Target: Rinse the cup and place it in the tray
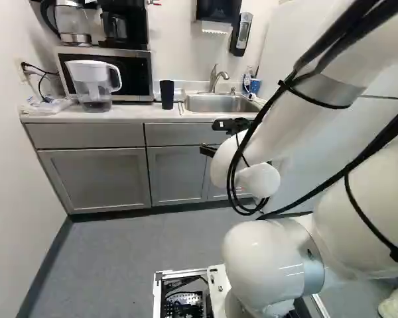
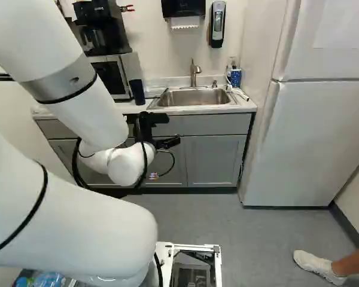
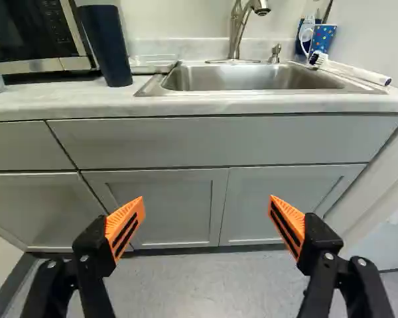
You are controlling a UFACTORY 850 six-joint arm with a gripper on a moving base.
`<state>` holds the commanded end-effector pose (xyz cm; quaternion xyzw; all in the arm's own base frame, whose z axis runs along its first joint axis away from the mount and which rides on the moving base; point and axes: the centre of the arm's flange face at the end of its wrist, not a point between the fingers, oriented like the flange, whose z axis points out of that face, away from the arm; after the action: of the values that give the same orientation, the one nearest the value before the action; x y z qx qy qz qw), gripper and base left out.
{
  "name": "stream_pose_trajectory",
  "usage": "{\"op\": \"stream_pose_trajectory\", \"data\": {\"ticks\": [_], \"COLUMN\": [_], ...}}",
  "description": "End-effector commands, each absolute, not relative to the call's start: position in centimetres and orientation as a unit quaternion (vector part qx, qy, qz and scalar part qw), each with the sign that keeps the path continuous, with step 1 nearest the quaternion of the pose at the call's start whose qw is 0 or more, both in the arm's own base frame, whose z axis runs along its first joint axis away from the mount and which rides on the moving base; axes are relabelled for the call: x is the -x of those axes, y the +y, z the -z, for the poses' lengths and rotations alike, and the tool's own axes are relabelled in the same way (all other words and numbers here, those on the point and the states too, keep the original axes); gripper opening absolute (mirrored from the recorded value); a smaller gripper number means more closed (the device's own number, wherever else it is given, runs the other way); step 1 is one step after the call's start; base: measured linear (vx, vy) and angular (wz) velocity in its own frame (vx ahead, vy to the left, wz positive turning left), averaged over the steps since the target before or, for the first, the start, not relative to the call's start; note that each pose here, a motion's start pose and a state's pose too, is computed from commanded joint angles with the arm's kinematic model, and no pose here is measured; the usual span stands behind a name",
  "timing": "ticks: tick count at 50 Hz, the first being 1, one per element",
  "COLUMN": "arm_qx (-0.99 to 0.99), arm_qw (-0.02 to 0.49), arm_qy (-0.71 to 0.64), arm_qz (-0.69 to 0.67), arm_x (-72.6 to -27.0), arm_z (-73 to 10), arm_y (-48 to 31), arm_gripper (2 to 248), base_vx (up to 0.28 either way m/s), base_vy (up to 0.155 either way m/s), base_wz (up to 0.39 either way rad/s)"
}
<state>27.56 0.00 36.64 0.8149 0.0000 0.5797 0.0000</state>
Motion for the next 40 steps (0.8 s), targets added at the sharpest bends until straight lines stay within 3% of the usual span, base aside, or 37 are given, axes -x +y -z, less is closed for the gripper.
{"op": "stream_pose_trajectory", "data": {"ticks": [40], "arm_qx": [-0.790], "arm_qw": [0.000], "arm_qy": [0.000], "arm_qz": [-0.613], "arm_x": [-30.3], "arm_z": [-39.8], "arm_y": [0.0], "arm_gripper": [247], "base_vx": [0.000], "base_vy": [0.000], "base_wz": [0.000]}}
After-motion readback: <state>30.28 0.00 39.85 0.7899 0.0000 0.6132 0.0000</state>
